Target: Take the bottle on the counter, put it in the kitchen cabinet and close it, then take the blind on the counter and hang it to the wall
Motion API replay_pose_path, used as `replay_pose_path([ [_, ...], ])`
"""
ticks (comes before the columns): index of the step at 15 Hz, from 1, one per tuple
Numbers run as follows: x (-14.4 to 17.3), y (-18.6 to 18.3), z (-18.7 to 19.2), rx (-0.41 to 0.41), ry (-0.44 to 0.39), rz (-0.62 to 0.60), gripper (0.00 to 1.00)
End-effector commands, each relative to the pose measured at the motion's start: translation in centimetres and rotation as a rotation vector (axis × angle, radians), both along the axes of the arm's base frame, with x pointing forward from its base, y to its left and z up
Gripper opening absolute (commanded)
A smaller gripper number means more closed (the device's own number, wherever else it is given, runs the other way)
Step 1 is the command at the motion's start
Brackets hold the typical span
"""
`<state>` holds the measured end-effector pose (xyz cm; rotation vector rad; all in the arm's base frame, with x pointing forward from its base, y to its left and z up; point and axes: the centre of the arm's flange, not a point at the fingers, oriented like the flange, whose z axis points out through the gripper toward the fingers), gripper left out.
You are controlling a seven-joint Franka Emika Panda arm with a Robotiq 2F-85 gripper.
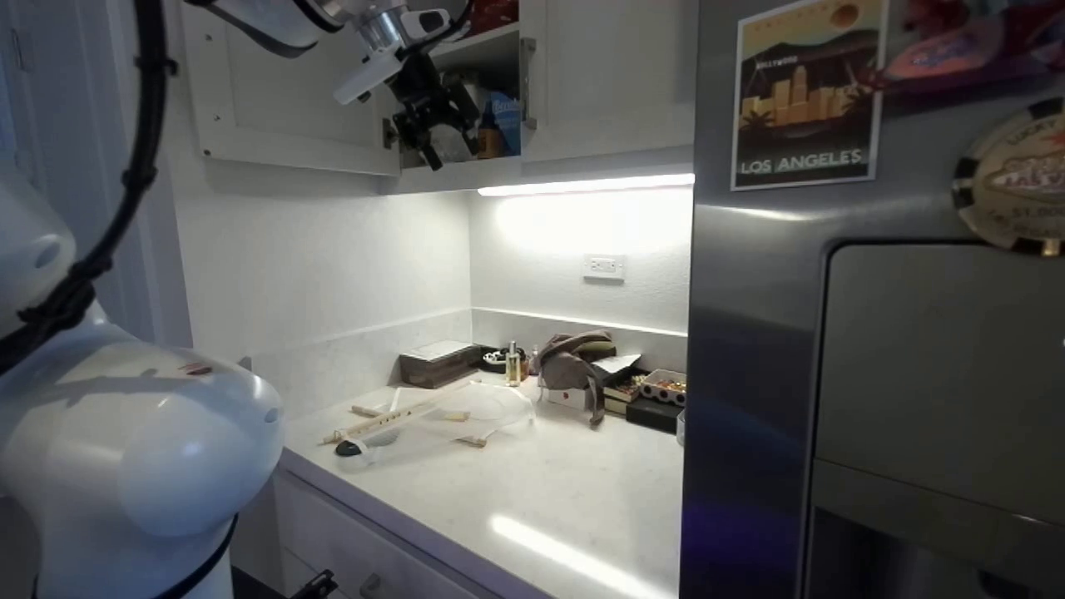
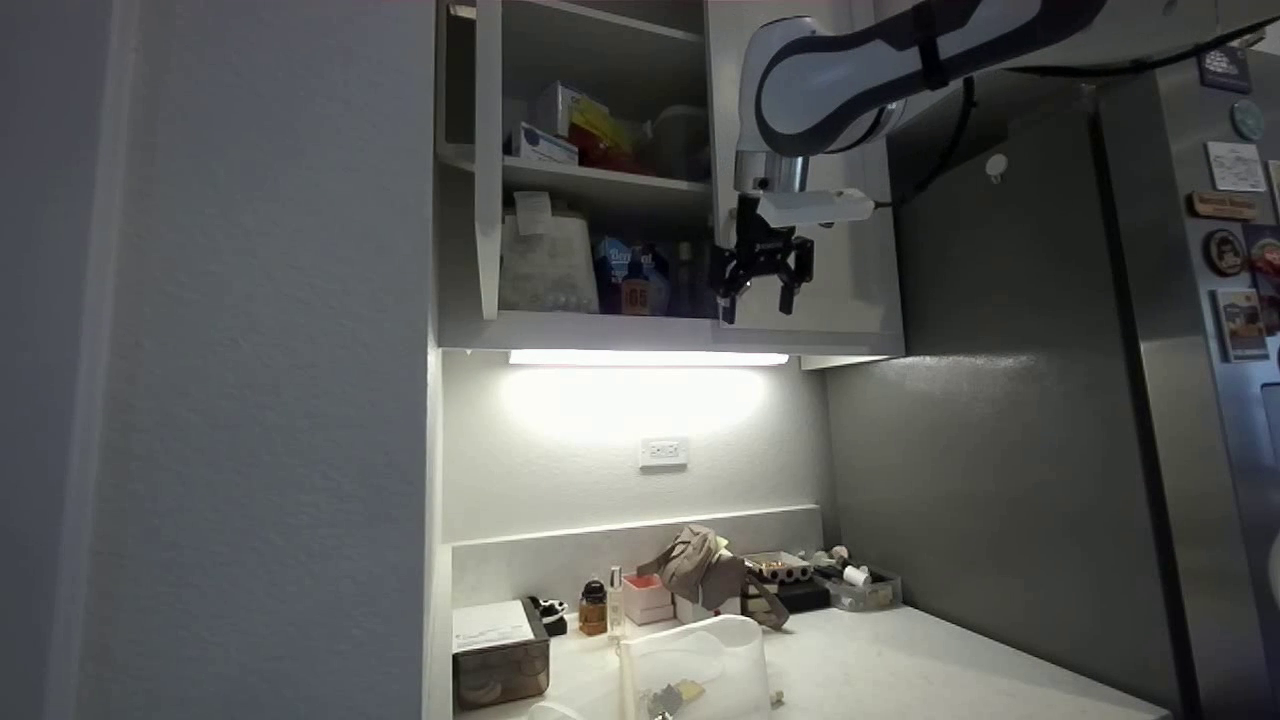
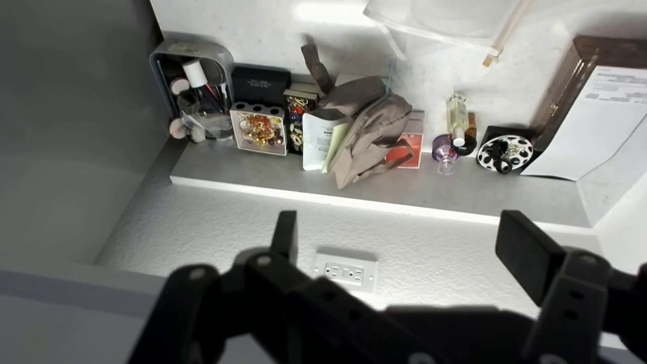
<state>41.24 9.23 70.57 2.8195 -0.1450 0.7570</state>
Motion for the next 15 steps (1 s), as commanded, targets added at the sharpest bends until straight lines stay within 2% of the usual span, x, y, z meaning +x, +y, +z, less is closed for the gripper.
replay_pose_path([
  [1, -3.0, -1.1, -2.4, 0.029, 0.030, 0.018, 1.00],
  [8, -7.2, 1.9, -5.7, 0.091, 0.074, 0.014, 1.00],
  [12, -10.7, 7.0, -6.0, 0.127, 0.066, 0.004, 1.00],
  [15, -14.0, 11.9, -5.2, 0.136, 0.018, 0.019, 1.00],
])
